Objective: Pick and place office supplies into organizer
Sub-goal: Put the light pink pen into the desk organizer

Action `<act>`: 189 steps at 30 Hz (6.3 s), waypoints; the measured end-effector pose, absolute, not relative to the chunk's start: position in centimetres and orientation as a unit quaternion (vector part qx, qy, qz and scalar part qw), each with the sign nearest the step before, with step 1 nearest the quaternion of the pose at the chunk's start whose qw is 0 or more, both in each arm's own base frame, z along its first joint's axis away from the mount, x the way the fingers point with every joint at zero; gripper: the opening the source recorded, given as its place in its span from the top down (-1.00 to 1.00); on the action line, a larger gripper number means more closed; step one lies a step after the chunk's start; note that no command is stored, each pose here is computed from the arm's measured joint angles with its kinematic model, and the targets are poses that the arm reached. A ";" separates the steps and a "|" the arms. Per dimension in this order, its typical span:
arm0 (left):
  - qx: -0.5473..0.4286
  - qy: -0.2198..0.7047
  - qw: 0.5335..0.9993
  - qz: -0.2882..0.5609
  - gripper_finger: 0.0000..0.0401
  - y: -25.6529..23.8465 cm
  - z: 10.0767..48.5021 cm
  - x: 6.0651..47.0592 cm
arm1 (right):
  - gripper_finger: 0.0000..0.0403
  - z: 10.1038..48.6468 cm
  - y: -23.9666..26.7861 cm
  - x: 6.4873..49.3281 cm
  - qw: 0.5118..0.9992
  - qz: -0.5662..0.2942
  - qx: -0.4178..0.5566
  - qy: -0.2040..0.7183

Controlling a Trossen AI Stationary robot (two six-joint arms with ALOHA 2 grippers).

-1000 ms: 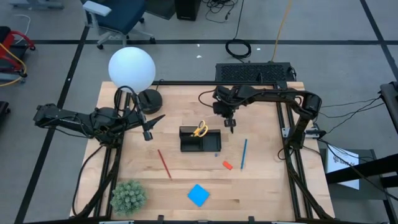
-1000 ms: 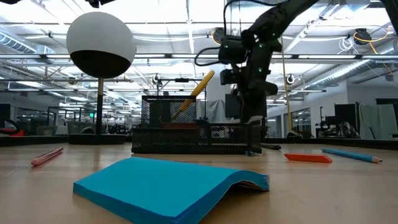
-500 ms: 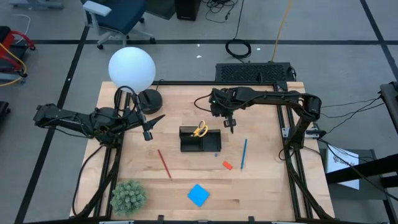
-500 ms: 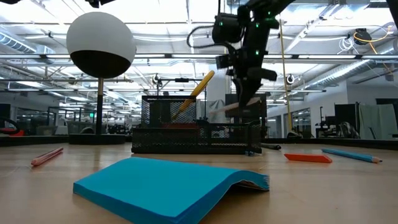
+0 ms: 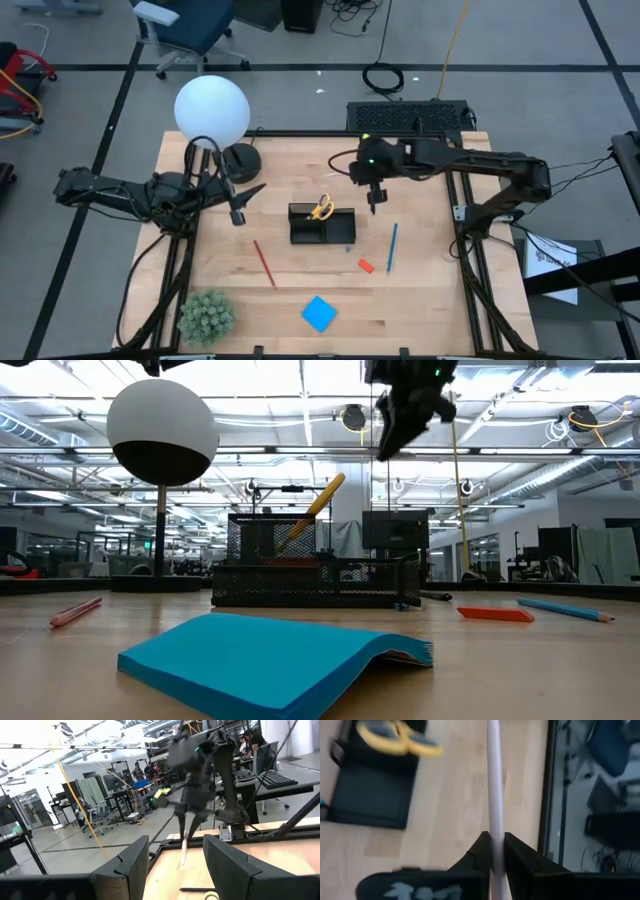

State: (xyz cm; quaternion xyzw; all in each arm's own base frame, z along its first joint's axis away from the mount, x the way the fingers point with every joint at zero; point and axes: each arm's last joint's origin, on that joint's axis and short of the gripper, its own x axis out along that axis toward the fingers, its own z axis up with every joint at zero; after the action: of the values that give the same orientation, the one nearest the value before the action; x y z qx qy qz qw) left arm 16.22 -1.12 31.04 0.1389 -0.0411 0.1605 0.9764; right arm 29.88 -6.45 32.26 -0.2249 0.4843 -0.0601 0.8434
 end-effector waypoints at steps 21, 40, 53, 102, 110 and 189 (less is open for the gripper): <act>0.212 0.038 0.969 0.119 0.07 0.6 28.6 19.5 | 0.89 35.1 -0.5 31.9 0.912 -0.018 -0.273 0.306; 0.241 -0.096 0.961 -0.094 0.07 -0.5 28.2 22.9 | 0.89 36.8 1.9 33.1 0.952 0.112 -0.248 0.139; 0.227 -0.151 0.956 -0.106 0.07 -0.8 28.0 24.4 | 0.89 32.9 2.1 33.6 0.958 0.131 -0.248 0.068; 0.202 -0.150 0.951 -0.177 0.07 -2.7 27.3 29.8 | 0.89 28.7 1.2 35.2 0.958 0.118 -0.258 0.037; 0.203 -0.141 0.955 -0.161 0.09 -2.4 27.2 29.8 | 0.89 28.9 1.4 35.2 0.957 0.138 -0.253 0.021; 0.594 0.076 0.794 0.103 0.95 -7.6 25.8 28.3 | 0.23 32.9 1.1 30.6 0.995 -0.026 -0.045 0.085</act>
State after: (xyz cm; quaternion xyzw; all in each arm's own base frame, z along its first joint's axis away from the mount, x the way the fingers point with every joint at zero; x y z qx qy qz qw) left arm 28.34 -7.58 25.78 0.5940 0.0761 0.1029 0.7942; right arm 30.56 1.06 32.89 -0.0453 0.0849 -0.0260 0.9950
